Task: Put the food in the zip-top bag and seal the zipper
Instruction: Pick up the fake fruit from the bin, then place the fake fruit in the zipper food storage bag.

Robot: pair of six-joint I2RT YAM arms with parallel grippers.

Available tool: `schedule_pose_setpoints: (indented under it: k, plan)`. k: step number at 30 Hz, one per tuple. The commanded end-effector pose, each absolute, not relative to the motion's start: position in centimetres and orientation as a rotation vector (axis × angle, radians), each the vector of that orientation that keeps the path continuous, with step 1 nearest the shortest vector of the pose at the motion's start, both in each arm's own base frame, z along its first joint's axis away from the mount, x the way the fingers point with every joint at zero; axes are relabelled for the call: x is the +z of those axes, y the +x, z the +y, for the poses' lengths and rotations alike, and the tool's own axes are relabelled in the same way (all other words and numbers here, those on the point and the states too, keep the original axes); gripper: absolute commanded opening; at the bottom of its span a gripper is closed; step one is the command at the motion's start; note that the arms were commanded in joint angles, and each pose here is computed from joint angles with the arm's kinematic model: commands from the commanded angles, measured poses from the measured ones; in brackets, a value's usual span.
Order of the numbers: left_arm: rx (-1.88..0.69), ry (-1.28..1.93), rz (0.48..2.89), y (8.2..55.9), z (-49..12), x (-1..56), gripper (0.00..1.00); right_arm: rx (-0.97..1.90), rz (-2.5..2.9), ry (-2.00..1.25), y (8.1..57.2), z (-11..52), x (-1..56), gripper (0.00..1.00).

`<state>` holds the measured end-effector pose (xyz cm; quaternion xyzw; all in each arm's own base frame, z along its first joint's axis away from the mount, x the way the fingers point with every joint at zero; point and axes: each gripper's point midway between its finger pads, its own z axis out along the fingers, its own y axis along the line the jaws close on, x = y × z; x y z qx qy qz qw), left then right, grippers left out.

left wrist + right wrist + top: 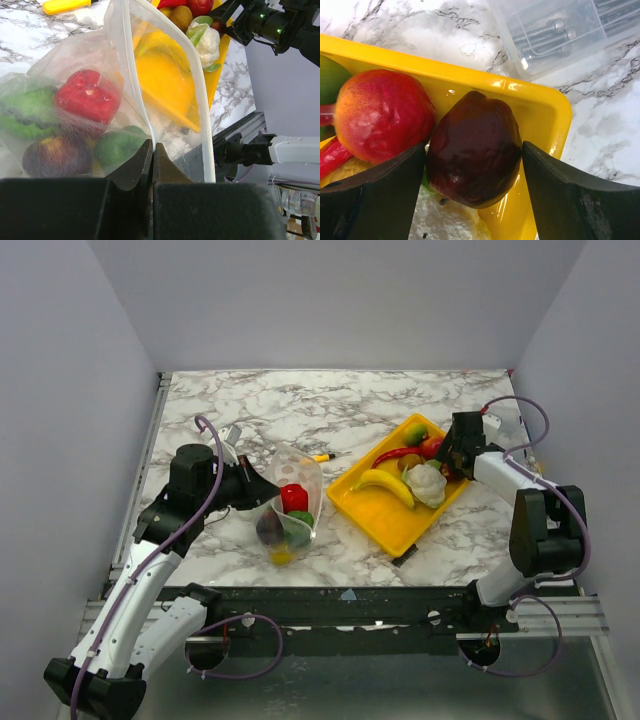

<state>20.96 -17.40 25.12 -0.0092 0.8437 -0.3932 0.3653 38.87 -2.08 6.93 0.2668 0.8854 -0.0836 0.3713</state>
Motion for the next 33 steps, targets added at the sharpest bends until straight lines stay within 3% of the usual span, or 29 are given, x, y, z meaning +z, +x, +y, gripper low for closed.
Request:
schedule_pose_setpoints:
  k: [1, 16, 22, 23, 24, 27, 33]
  plan:
    - [-1.041, -0.011, 2.159, 21.0, -17.7, 25.3, 0.0, -0.216, 2.325, 0.675, 38.5, -2.0, 4.9, 0.78]
    - [-1.046, -0.006, 2.153, 21.0, -17.8, 25.3, 0.0, -0.141, 2.282, 0.646, 37.9, -1.3, 9.6, 0.53]
    - [-1.051, 0.0, 2.15, 20.7, -17.7, 25.1, 0.0, -0.117, 2.222, 0.653, 37.3, -1.4, 11.8, 0.32]
    - [-1.045, 0.007, 2.147, 20.5, -17.6, 25.2, 0.0, -0.102, 2.214, 0.653, 37.2, -1.3, 12.4, 0.23]
    - [-1.043, 0.008, 2.144, 20.5, -17.6, 25.3, 0.0, -0.093, 2.213, 0.651, 37.1, -1.2, 12.6, 0.19]
    - [-1.036, 0.012, 2.137, 20.4, -17.5, 25.4, 0.0, -0.016, 2.229, 0.597, 37.0, 0.0, 14.0, 0.11]
    - [-1.046, 0.012, 2.132, 20.4, -17.6, 25.6, 0.0, 0.42, 2.166, 0.397, 36.4, 6.2, 19.3, 0.0]
